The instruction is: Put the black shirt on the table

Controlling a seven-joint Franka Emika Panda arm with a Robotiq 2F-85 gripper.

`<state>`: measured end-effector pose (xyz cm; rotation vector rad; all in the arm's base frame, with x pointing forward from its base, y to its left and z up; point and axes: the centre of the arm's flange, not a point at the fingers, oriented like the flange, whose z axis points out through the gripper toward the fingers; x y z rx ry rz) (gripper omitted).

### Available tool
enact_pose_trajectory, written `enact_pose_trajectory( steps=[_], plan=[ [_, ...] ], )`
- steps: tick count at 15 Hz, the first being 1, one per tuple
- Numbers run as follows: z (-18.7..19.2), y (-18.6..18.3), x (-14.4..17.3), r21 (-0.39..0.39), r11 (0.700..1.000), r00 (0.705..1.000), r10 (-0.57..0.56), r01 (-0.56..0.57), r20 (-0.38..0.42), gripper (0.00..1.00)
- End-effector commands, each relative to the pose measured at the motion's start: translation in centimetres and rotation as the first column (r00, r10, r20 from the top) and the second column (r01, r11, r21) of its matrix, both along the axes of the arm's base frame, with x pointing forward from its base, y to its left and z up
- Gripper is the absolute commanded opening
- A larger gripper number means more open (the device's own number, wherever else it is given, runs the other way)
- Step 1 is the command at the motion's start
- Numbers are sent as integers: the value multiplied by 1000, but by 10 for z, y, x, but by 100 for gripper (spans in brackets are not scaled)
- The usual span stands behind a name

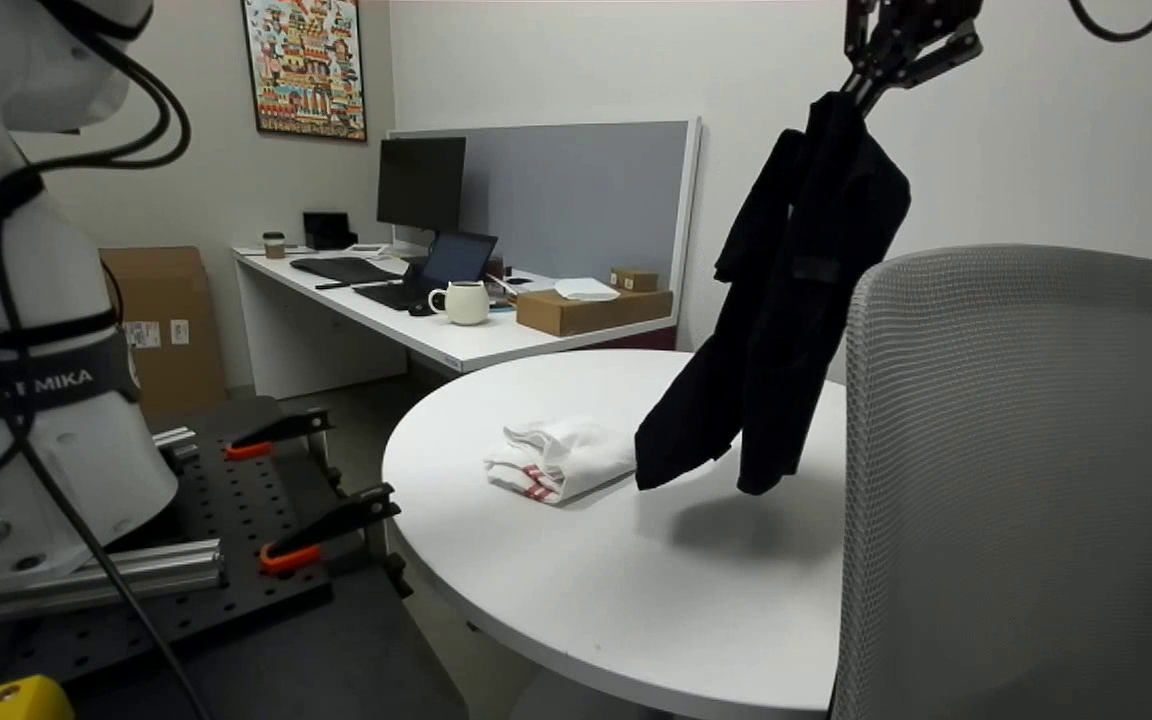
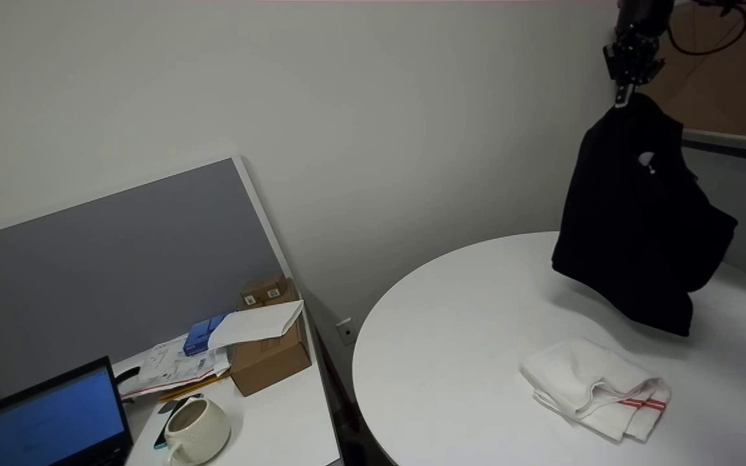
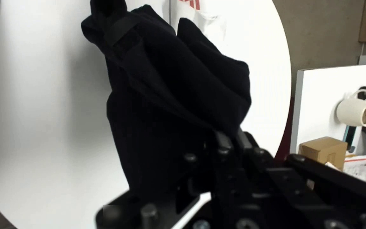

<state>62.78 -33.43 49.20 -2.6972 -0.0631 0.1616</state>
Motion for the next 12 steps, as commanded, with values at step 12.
enact_pose_trajectory(
  steps=[12],
  plan=[
    [18, 28, 95, -73, 997, 999, -39, 38, -18, 3]
  ],
)
